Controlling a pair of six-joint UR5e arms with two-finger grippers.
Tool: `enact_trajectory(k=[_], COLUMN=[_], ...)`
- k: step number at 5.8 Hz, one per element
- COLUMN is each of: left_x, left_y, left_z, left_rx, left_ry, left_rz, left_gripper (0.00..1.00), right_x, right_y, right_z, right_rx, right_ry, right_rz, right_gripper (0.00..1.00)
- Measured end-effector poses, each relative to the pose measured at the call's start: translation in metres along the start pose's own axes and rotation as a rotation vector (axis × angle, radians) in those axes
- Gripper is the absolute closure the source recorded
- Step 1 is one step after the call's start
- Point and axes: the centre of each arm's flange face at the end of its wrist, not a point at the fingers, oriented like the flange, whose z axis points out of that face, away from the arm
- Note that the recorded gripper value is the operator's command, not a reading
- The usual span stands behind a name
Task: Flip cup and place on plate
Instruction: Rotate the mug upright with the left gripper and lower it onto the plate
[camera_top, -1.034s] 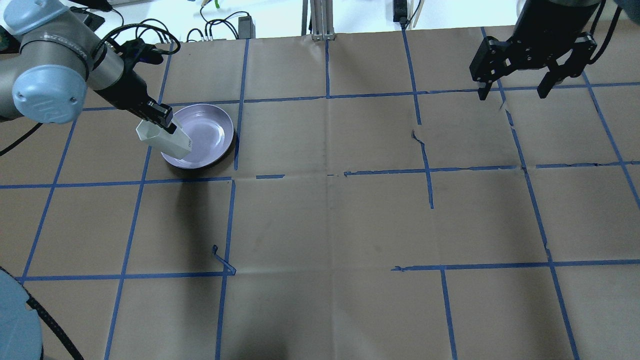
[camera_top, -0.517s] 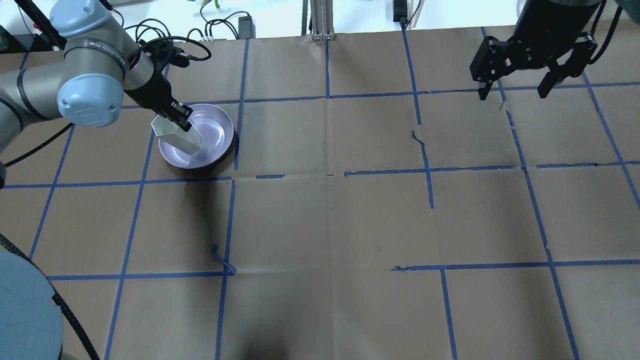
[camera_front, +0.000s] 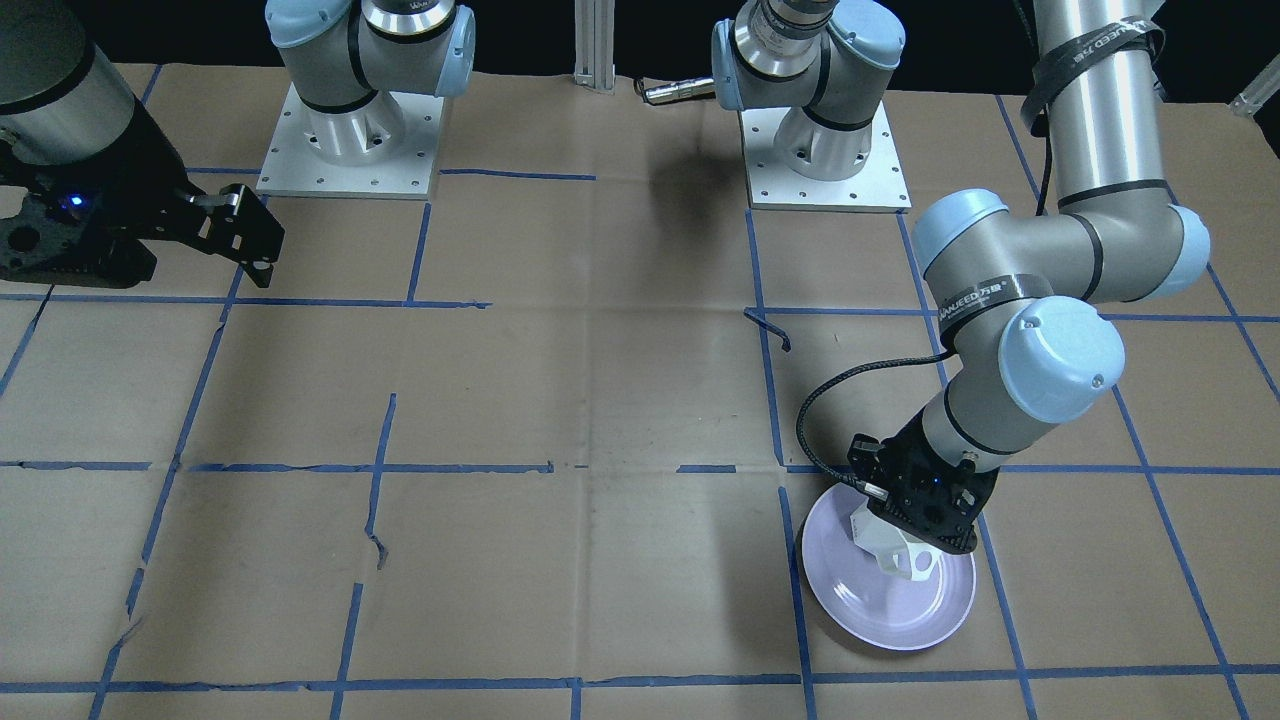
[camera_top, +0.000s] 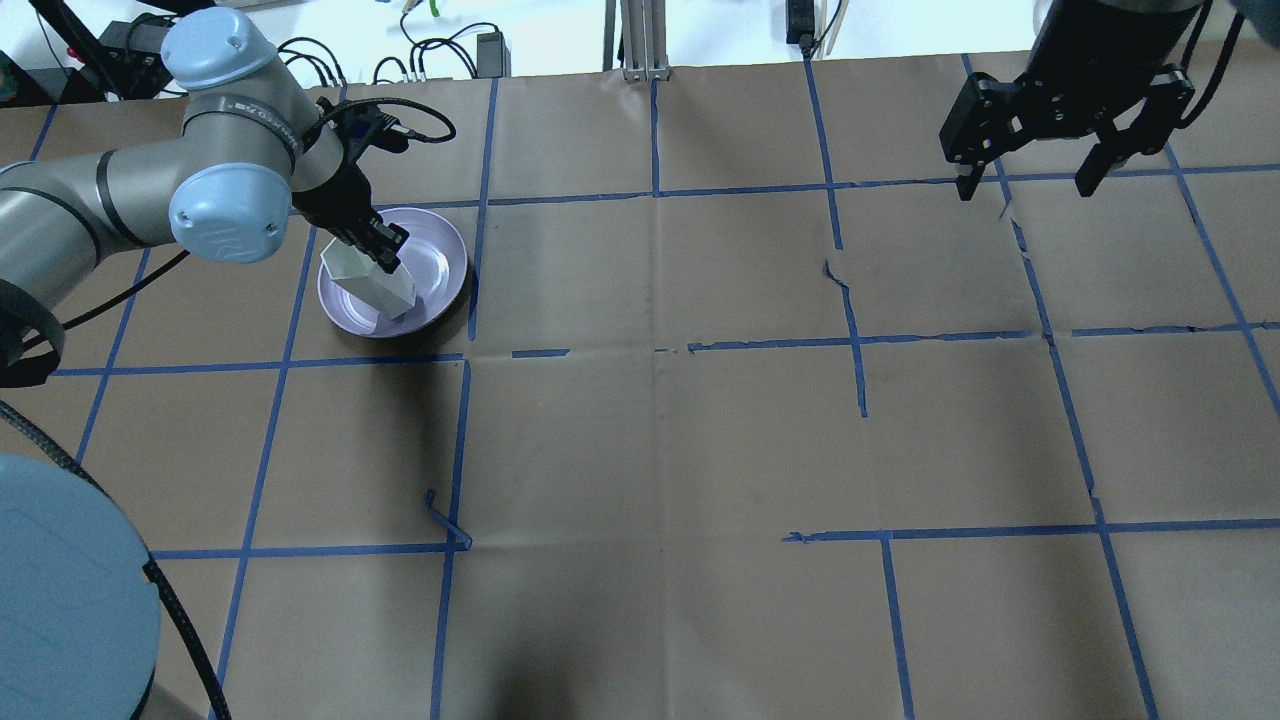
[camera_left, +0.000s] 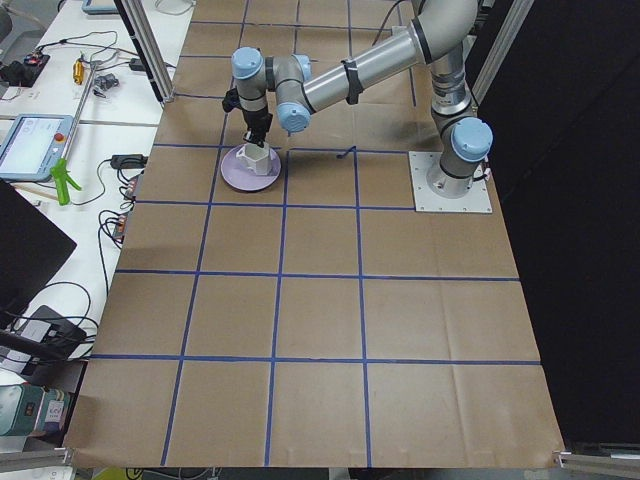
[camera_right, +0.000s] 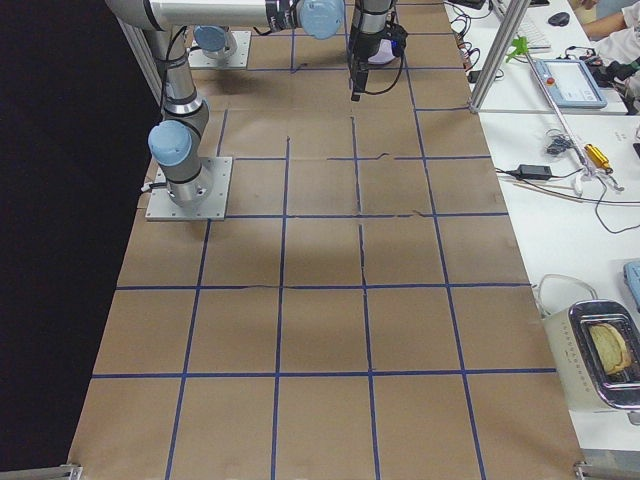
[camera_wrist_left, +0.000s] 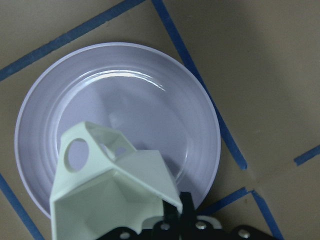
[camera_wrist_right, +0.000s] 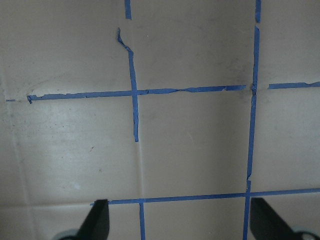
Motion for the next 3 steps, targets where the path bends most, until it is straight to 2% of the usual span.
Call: enact_trajectory(k=[3], left_x=[0.006], left_y=[0.0], left_z=[-0.015], left_rx=[0.015], left_ry=[-0.017], left_rz=[-0.001], left_gripper=[0.01], right_x=[0.0], right_y=[0.0], right_z=[0.0], right_rx=[0.0], right_ry=[0.0], right_rz=[0.0], right_gripper=[0.0])
